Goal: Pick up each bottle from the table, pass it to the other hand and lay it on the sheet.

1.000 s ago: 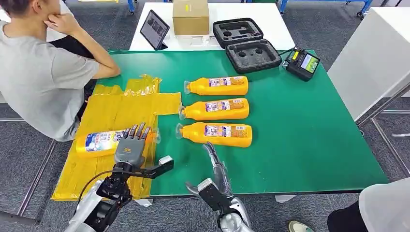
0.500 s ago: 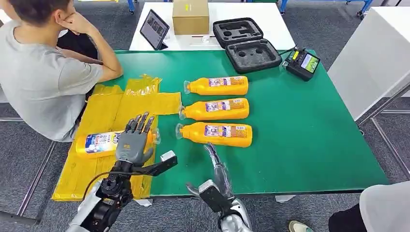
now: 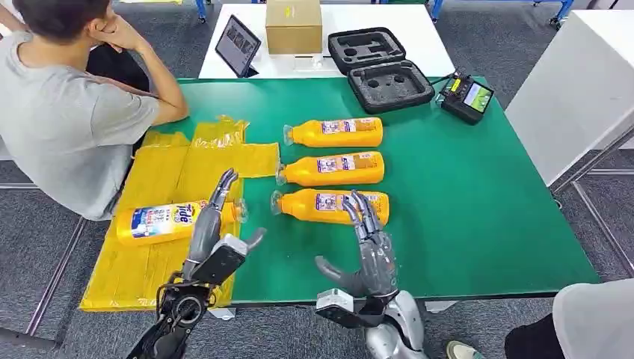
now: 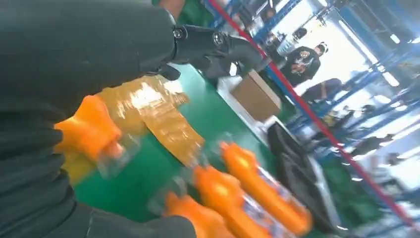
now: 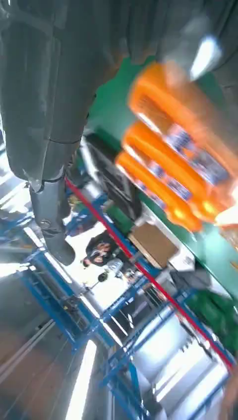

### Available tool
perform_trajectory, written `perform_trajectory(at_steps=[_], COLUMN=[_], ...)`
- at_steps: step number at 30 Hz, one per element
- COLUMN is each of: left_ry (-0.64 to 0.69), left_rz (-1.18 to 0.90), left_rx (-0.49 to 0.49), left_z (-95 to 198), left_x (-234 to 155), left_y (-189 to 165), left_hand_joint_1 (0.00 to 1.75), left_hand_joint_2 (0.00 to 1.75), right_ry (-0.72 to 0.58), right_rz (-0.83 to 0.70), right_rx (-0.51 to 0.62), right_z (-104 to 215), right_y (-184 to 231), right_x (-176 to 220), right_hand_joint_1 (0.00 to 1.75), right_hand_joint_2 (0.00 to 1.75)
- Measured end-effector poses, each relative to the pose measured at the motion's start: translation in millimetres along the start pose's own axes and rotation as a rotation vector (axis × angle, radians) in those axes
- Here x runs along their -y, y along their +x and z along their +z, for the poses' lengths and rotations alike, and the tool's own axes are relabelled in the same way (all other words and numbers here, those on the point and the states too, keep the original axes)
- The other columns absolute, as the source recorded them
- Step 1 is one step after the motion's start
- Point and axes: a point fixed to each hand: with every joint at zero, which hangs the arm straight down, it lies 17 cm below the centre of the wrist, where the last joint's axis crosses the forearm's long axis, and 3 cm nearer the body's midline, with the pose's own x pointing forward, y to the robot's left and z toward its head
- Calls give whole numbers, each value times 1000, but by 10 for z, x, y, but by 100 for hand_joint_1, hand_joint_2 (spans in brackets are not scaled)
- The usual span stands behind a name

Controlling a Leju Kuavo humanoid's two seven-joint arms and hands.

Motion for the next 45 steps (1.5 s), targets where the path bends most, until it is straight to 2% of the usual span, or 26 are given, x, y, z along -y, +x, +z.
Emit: perform_trajectory(at_steps=[4,11,14,21,29,36,45], left_ry=[-31,-31,-36,79,132,288,362], left_rz=[88,193,232,313,311,239,224], left_rx=[31,63,81,79,74,46,67], left_z=[14,-123,-192,-260,-300,-332,-364], left_x=[135,268,340,261,237,-54,-219], left_y=[192,427,509,527,521,451,558], left_hand_joint_1=[0,0,0,0,0,0,0], left_hand_joint_2=[175,175,175,175,175,175,175], right_ry=[-11,23,30,151,209,262,316], right_rz=[108,332,381,482,503,535,454], right_rx=[-28,-48,-58,-98,-108,-120,-84], right_z=[-7,-142,-194,-143,-104,-155,-313], right_y=[-330,-931,-1123,-1496,-1646,-1684,-1449], right_x=[198,469,552,405,315,149,-299], right_hand_joint_1=[0,0,0,0,0,0,0], right_hand_joint_2=[175,175,175,175,175,175,175])
